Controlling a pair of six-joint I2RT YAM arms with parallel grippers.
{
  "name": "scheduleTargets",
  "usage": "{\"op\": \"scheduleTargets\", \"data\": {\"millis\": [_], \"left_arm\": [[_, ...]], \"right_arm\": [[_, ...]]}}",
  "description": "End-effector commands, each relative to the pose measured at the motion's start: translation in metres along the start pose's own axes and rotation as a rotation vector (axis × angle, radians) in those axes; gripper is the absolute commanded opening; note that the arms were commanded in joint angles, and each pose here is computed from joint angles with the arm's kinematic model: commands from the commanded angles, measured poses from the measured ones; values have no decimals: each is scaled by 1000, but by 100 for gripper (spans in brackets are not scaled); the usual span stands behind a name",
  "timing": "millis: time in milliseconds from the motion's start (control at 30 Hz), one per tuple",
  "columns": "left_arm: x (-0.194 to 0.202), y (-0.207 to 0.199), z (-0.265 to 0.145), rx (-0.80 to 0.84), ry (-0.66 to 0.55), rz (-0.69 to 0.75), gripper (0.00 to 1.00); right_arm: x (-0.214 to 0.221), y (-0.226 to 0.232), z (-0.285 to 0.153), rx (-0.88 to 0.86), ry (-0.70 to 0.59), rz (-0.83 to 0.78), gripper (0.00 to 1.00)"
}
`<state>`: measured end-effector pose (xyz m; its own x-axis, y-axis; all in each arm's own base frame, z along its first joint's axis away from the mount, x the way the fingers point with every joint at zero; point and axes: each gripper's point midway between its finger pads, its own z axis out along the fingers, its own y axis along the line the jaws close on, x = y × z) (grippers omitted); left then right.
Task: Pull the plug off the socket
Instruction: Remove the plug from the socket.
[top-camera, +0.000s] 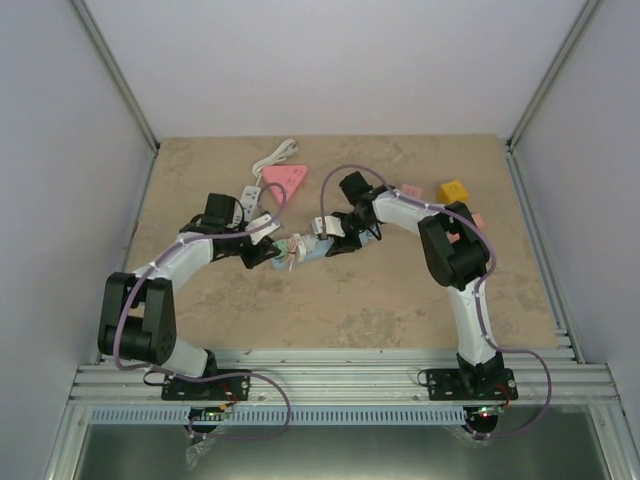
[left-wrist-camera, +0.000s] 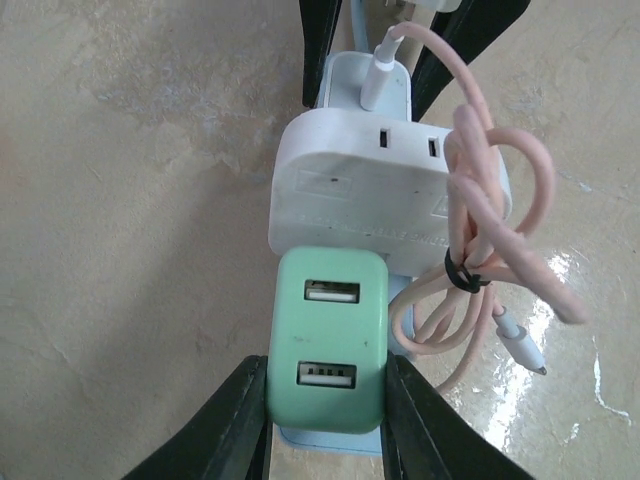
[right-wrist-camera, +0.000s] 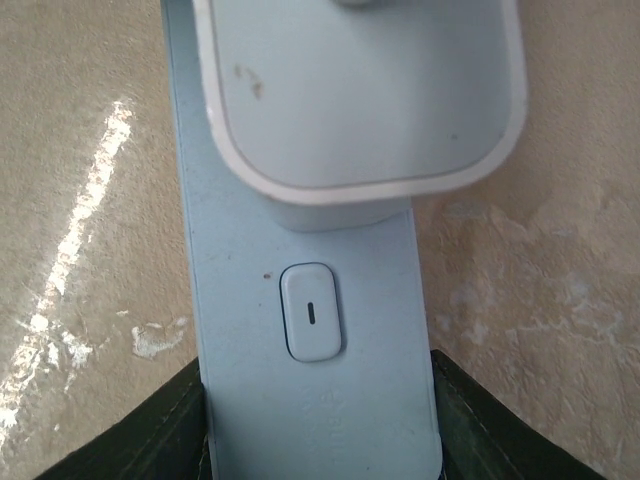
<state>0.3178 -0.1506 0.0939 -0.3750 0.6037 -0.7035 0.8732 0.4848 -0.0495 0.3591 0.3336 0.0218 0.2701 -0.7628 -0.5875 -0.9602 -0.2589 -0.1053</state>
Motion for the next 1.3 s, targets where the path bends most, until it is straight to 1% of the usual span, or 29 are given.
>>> {"op": "scheduleTargets", "data": {"millis": [0,100,233,500,667,767,900,1000,1167,1267], "left_arm": [[-23,6,-13,-54,-103,90,0],[-18,4,-10,-49,-76,97,0],[-14,1,-2,-45,-10,121,0],[-25,0,3,-37,37,142,0],[-20,-6,10,43,92,113,0],[-23,-9,12,79,82,90,0],[-35,-9,4,101,3,67,0],[-39,-5,-2,127,-21,39,0],[-27,-4,5,189,44,-8,0],[-25,3,8,168,65,-22,0]], "right_arm": [[38,11,9,-31,116,60,1],[37,11,8,-31,113,61,1],[36,10,8,-31,109,61,1],[35,12,9,-36,111,62,1],[35,11,9,-33,112,59,1],[35,12,9,-34,114,57,1],[36,12,9,-32,120,54,1],[37,13,10,-35,122,55,1],[39,13,11,-33,128,54,1],[38,13,10,-33,126,54,0]]}}
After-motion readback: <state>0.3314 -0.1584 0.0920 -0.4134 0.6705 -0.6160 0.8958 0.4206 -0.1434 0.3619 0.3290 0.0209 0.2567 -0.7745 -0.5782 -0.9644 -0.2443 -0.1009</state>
